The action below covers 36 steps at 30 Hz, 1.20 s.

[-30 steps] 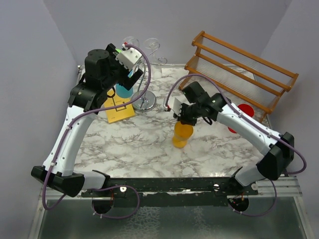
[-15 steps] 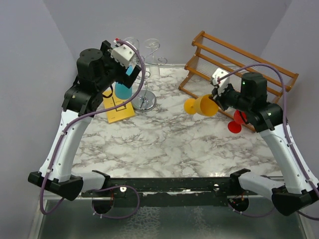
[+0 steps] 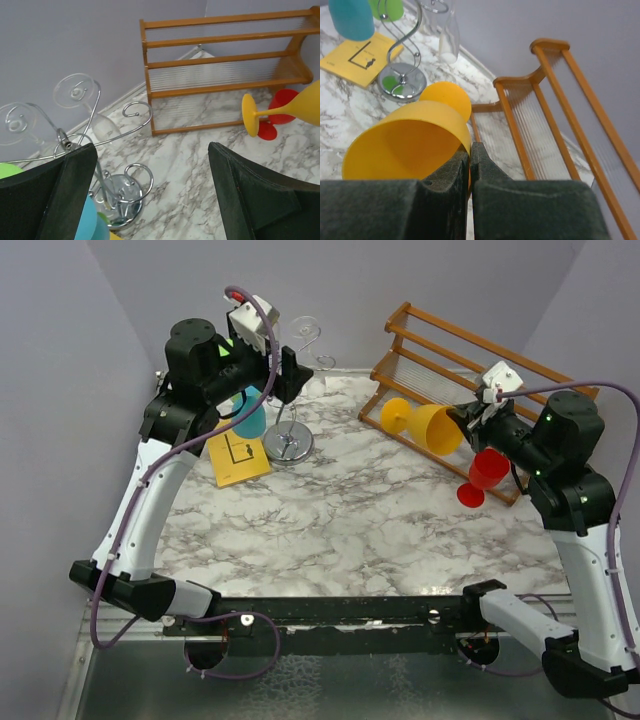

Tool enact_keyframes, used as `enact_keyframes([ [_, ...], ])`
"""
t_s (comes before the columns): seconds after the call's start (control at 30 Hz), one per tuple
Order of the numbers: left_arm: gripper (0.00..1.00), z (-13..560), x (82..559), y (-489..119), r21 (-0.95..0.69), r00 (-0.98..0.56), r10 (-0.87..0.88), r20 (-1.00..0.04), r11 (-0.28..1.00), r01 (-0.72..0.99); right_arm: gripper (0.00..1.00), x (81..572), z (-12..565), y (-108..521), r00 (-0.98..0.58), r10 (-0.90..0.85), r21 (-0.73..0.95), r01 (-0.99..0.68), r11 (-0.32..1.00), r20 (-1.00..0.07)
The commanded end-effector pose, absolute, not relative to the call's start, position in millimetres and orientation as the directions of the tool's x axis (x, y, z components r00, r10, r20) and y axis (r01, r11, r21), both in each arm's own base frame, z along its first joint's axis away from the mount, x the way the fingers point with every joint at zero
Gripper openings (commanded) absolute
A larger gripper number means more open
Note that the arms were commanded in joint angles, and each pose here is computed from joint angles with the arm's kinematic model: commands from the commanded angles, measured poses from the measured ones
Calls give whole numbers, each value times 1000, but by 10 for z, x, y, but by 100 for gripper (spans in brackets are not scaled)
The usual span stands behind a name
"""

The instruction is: Place the wine glass upside down on the wine glass rack

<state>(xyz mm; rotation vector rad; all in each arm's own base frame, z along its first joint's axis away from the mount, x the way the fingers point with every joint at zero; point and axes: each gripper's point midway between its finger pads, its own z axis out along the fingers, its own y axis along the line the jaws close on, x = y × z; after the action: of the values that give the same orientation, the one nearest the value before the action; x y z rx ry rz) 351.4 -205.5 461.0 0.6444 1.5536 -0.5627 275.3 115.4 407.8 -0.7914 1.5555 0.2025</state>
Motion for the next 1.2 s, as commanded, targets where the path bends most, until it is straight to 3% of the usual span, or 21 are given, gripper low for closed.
enact_keyframes([
  [0.0,94,4859,3407,-2270,-106,-73,-77,-994,634,766,1,2694,4658,1167,213,-296,-365,-537,761,-931],
  [0.53,81,4644,3394,-2570,-367,-304,-207,-930,494,788,2,2780,5048,1343,284,-212,-344,-578,740,-935],
  [1.17,72,4374,3433,-3080,-473,-431,-194,-881,361,804,1,2869,5146,1637,230,-88,-228,-708,669,-969],
])
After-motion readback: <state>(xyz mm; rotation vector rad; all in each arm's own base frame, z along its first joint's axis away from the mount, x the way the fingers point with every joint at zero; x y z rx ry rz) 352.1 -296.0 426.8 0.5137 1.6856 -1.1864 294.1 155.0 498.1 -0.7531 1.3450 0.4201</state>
